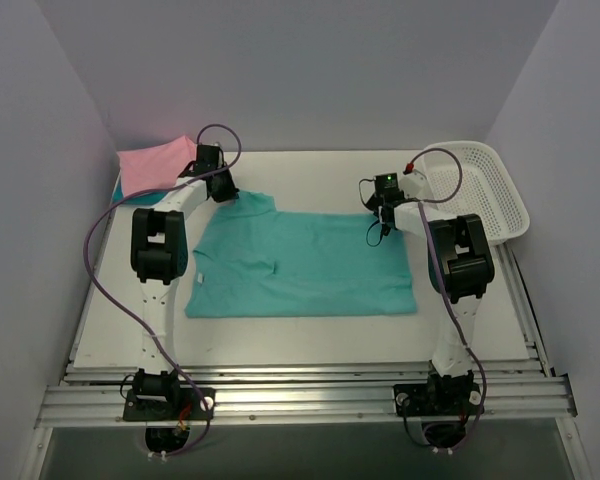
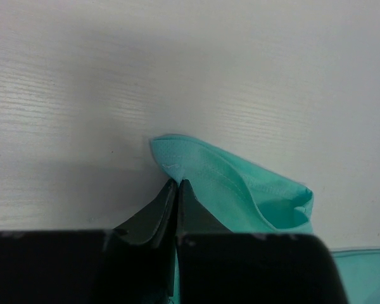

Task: Fold and stack the t-shirts
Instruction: Fold the tshirt

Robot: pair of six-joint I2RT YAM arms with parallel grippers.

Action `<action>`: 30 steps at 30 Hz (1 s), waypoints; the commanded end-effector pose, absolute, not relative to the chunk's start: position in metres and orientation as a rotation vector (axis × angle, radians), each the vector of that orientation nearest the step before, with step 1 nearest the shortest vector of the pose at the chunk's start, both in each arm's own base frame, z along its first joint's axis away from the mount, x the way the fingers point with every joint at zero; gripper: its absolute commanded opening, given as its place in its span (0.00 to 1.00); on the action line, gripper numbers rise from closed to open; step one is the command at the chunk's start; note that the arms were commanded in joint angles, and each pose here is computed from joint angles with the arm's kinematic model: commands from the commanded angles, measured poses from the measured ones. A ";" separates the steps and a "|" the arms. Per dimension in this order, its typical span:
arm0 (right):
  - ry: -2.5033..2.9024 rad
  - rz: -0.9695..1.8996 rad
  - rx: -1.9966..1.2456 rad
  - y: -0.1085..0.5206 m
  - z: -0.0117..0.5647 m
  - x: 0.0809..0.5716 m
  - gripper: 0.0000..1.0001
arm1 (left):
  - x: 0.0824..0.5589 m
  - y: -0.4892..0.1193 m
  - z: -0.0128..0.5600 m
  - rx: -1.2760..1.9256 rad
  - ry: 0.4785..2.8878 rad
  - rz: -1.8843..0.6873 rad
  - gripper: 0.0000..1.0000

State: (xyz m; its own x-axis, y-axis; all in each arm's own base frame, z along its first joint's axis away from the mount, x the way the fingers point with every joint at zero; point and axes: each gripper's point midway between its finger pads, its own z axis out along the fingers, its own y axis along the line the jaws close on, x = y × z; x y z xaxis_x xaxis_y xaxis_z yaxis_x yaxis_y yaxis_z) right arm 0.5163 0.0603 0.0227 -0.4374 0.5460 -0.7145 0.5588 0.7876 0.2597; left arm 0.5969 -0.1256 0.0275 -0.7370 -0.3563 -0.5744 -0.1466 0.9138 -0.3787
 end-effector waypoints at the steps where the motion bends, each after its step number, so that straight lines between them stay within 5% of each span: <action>1: 2.108 -0.052 0.839 0.054 0.021 0.519 0.59 | 0.591 -0.122 0.035 -0.343 2.404 -0.414 0.06; 15: 2.109 -0.094 0.923 0.017 0.009 0.518 0.56 | 0.588 -0.123 0.041 -0.335 2.400 -0.421 0.04; 24: 2.177 -0.073 0.958 0.006 -0.013 0.519 0.42 | 0.587 -0.124 0.046 -0.330 2.392 -0.430 0.03; 30: 2.246 -0.043 0.921 0.015 -0.026 0.523 0.15 | 0.587 -0.122 0.046 -0.332 2.392 -0.428 0.03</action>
